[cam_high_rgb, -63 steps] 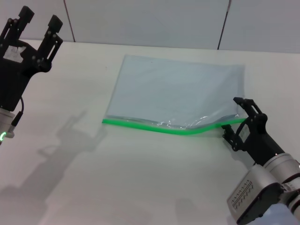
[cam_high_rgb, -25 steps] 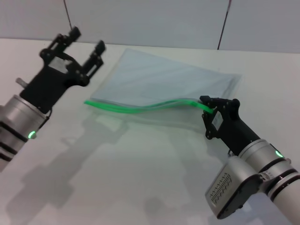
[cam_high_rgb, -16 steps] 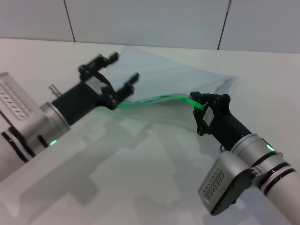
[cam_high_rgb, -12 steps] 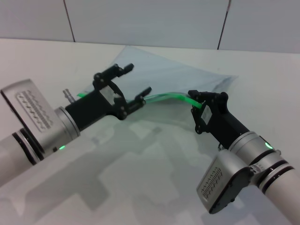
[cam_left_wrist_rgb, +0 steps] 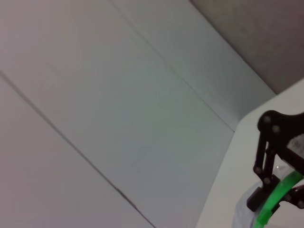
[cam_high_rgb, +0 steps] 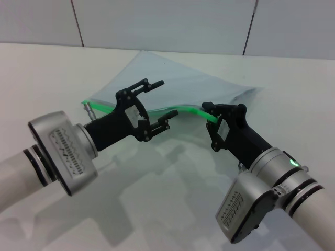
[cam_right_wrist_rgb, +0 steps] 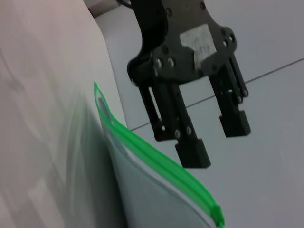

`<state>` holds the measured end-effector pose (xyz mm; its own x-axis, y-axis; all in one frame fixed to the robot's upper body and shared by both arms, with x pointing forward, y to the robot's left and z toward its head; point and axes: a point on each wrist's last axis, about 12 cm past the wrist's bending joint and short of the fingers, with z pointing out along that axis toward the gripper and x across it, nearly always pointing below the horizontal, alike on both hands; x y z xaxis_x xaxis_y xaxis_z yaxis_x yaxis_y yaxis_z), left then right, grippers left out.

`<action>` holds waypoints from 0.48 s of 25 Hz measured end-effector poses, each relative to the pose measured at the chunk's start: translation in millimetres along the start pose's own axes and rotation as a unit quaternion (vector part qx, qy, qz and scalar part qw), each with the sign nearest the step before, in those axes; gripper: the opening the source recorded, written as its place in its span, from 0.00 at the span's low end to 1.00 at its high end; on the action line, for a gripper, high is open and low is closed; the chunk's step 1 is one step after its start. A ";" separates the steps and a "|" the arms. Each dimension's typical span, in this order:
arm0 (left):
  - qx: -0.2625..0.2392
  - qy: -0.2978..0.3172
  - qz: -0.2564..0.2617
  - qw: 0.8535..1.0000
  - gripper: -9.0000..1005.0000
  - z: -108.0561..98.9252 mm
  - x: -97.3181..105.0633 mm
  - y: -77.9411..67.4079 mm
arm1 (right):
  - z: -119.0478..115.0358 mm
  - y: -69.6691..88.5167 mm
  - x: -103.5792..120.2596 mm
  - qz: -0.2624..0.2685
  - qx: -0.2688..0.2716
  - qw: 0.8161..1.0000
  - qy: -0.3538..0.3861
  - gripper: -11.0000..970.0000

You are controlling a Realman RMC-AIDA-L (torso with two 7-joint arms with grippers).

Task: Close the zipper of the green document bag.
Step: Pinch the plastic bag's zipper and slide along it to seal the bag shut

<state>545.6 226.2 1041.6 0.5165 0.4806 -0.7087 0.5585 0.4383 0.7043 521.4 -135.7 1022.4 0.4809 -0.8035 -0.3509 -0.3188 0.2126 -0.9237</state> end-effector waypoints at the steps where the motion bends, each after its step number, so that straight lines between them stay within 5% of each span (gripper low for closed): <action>1: 0.001 0.000 0.012 1.000 0.68 1.2 -0.2 0.1 | 0.2 0.0 -0.4 -0.001 0.000 1.000 -0.001 0.06; 12: 0.032 -0.008 0.091 0.995 0.67 12.6 -4.9 -6.7 | 3.1 -2.3 -4.0 -0.004 0.002 1.000 -0.009 0.06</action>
<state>547.5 211.3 1039.8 0.6226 0.5351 -0.5710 0.4946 0.2964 0.8170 522.7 -131.2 1025.3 0.4986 -0.7949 -0.3458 -0.3119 0.2077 -0.9272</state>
